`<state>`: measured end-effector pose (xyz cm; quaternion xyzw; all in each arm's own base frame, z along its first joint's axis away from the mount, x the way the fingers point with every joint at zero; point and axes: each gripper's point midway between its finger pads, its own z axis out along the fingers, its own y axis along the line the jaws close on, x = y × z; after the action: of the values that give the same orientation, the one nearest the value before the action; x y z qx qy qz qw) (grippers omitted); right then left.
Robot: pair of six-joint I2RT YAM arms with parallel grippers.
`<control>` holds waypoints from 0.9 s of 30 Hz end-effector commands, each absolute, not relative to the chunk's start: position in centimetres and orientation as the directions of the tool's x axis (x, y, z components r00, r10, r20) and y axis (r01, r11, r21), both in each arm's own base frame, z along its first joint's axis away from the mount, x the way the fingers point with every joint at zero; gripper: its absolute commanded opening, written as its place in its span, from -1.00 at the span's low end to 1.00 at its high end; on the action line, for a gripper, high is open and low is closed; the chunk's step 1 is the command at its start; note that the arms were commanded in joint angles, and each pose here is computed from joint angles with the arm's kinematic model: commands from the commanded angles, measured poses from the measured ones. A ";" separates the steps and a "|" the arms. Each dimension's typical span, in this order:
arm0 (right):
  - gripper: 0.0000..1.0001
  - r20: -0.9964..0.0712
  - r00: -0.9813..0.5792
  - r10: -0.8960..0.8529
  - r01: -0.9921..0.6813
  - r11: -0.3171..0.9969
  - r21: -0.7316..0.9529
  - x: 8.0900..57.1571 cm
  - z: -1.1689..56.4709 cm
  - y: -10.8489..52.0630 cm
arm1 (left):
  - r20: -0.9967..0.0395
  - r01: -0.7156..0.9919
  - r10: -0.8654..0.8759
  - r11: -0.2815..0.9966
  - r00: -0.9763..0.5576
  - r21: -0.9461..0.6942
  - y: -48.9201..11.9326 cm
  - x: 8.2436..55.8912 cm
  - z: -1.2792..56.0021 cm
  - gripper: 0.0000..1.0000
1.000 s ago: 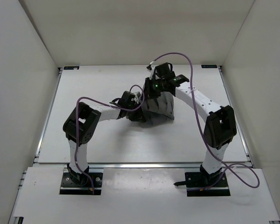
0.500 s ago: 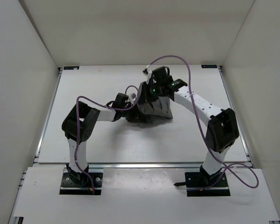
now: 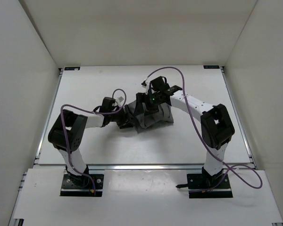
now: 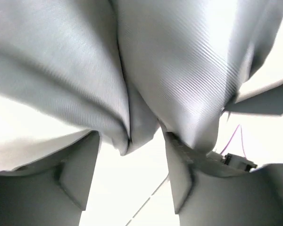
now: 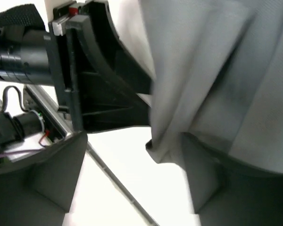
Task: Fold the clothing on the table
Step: Fold the skirt
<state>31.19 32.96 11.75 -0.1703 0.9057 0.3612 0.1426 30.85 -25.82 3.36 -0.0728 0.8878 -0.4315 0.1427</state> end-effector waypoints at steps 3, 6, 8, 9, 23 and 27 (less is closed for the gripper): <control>0.88 -0.558 -0.819 -0.135 -0.514 0.604 0.609 34.3 19.5 33.1 | -0.298 0.035 -0.328 0.618 -0.896 -0.786 -22.5 32.2 8.8 0.64; 0.90 -0.633 -0.773 -0.046 -0.512 0.635 0.579 36.2 22.8 30.4 | -0.369 0.055 -0.349 0.658 -0.861 -0.751 -20.5 32.9 10.9 0.73; 0.87 -0.657 -0.754 -0.028 -0.492 0.686 0.536 36.7 22.4 28.3 | -0.425 0.059 -0.372 0.692 -0.825 -0.720 -19.2 33.7 12.2 0.70; 0.72 -0.659 -0.752 -0.012 -0.460 0.725 0.512 37.3 21.7 26.5 | -0.443 0.068 -0.364 0.704 -0.819 -0.706 -19.2 33.6 12.8 0.67; -1.00 -0.568 -0.822 0.036 -0.293 0.828 0.477 37.9 11.5 19.3 | -0.586 0.278 -0.247 0.698 -0.771 -0.660 -29.8 34.4 12.2 -1.00; -1.00 -0.516 -0.856 0.025 -0.272 0.827 0.492 37.5 8.5 19.2 | -0.561 0.159 -0.230 0.815 -0.795 -0.558 -26.5 33.5 6.7 -1.00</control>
<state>35.58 18.51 8.37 -0.0520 0.9349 0.2679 0.2268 32.68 -29.66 8.83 0.0095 0.8788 -0.3728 0.2976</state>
